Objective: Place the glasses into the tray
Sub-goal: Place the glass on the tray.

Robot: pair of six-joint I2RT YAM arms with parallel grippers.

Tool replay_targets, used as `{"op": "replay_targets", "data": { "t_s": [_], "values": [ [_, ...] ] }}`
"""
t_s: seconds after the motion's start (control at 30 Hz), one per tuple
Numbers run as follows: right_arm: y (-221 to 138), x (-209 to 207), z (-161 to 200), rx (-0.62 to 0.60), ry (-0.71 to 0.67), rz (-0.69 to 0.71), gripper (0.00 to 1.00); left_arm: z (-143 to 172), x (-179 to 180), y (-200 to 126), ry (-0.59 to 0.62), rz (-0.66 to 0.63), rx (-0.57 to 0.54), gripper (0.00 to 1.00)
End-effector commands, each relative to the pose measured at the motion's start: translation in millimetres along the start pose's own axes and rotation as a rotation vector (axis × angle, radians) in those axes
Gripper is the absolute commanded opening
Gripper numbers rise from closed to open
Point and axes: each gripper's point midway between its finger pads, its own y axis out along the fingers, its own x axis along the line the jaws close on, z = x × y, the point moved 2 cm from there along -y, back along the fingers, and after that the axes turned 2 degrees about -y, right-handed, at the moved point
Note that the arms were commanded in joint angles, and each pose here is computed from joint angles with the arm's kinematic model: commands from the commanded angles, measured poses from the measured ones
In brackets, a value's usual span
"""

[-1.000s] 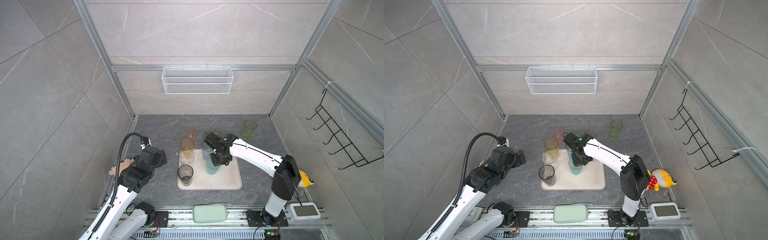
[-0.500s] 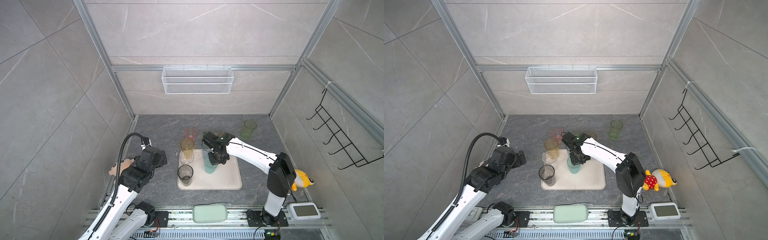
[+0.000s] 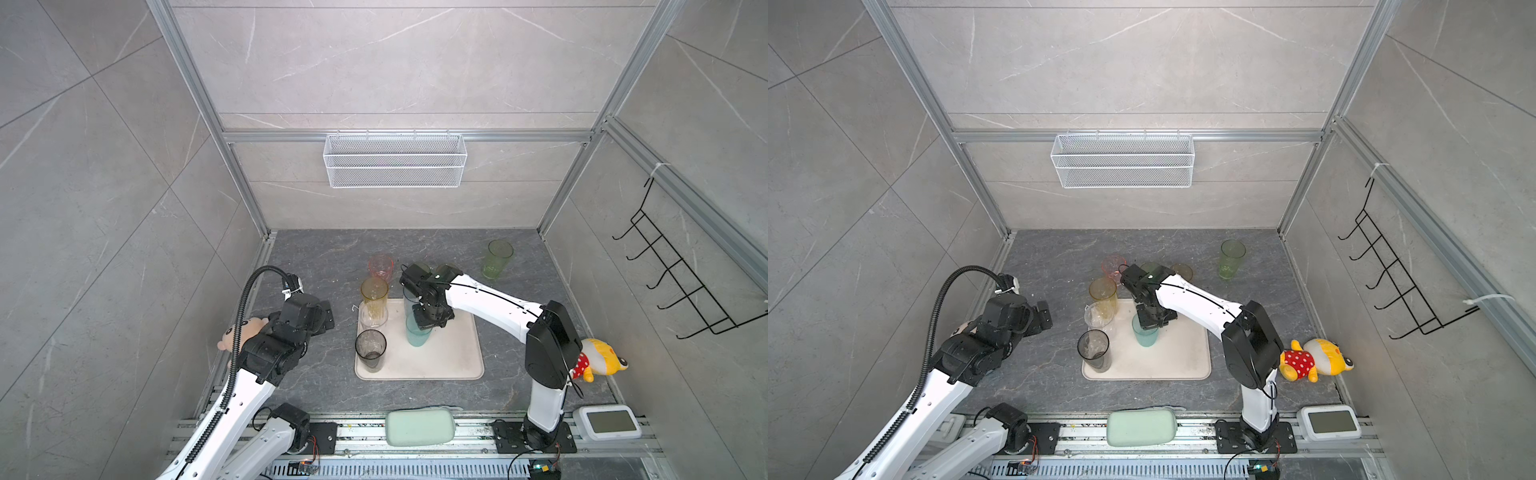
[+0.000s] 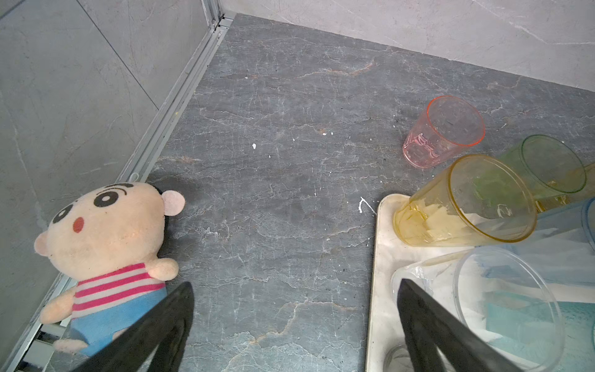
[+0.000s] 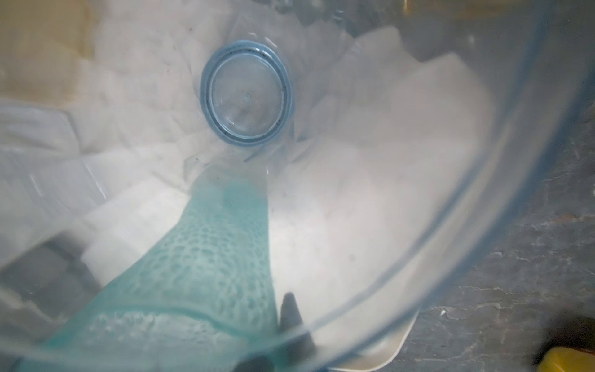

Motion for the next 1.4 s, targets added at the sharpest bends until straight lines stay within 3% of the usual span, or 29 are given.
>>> {"op": "replay_targets", "data": {
  "t_s": [0.0, 0.43, 1.0, 1.37],
  "values": [
    [1.7, 1.0, -9.0, -0.019, 0.011, 0.023, 0.00, -5.0, -2.6, -1.0, -0.028, 0.017, -0.021, 0.98],
    [7.6, 1.6, -11.9, -0.013, 0.019, 0.023, 0.01, -4.5, -1.9, -1.6, -0.032, 0.018, -0.022, 0.98],
    [-5.9, -1.0, -11.7, -0.022, 0.021, 0.019, 0.34, -4.3, -2.5, -0.3, -0.032, 0.017, -0.021, 0.98],
    [-53.1, -16.2, -11.6, -0.099, 0.019, 0.028, 0.39, -4.7, -2.4, -1.0, -0.033, 0.018, -0.023, 0.98]
  ]
}}
